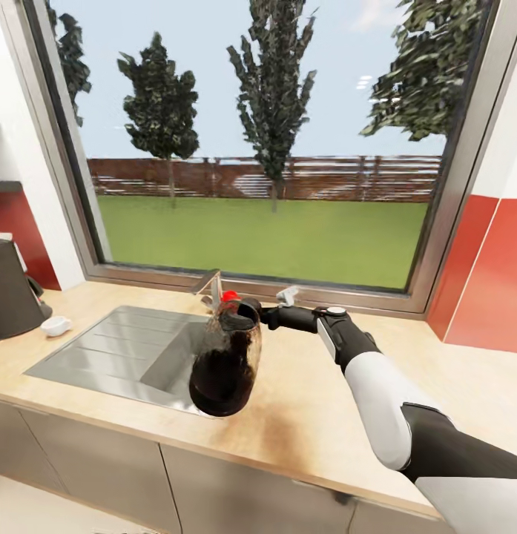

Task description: Set up a coffee station on the kitchen countertop: keep the coffee maker on the countertop, move the bottle of coffee from the kitchen shelf to the counter next to the coffee maker, place a paper coffee filter on top of the coffee maker, put the saucer next to the coffee maker with the coffee cup on the saucer, and place the electric kettle next to the coffee maker.

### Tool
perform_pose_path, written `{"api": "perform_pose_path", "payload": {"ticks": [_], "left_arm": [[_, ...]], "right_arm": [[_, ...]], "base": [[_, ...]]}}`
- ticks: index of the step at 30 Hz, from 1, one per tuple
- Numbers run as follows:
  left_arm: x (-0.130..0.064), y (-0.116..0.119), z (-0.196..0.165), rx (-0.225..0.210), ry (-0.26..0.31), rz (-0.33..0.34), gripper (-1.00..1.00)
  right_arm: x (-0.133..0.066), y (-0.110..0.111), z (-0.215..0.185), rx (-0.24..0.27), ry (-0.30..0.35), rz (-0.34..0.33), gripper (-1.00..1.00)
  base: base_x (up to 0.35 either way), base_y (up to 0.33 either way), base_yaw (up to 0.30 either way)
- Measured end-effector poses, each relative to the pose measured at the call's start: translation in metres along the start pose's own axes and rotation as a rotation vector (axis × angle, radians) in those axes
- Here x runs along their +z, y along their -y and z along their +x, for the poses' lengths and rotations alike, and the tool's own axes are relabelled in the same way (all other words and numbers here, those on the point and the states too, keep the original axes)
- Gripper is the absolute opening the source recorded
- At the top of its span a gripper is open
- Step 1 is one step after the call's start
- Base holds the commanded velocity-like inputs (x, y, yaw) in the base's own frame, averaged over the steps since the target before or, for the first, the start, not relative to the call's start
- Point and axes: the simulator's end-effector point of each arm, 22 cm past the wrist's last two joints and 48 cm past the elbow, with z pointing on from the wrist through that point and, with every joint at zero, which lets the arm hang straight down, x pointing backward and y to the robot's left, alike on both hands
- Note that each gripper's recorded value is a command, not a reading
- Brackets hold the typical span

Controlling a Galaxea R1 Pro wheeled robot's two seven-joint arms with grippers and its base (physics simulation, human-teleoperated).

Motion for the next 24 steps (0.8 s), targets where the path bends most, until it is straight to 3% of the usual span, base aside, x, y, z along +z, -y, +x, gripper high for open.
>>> {"api": "perform_pose_path", "payload": {"ticks": [12,18,24], "left_arm": [[0.000,0.002,-0.005,-0.003,0.014,0.003,1.00],[0.000,0.002,-0.006,-0.003,0.015,0.003,1.00],[0.000,0.001,-0.006,-0.003,0.016,0.002,1.00]], "right_arm": [[-0.003,-0.004,-0.008,-0.010,0.007,0.000,-1.00],[-0.004,-0.004,-0.009,-0.012,0.008,0.000,-1.00],[-0.003,-0.024,-0.003,-0.003,0.000,-0.086,-1.00]], "base": [[0.000,0.311,0.195],[0.000,0.311,0.018],[0.000,0.311,0.000]]}}
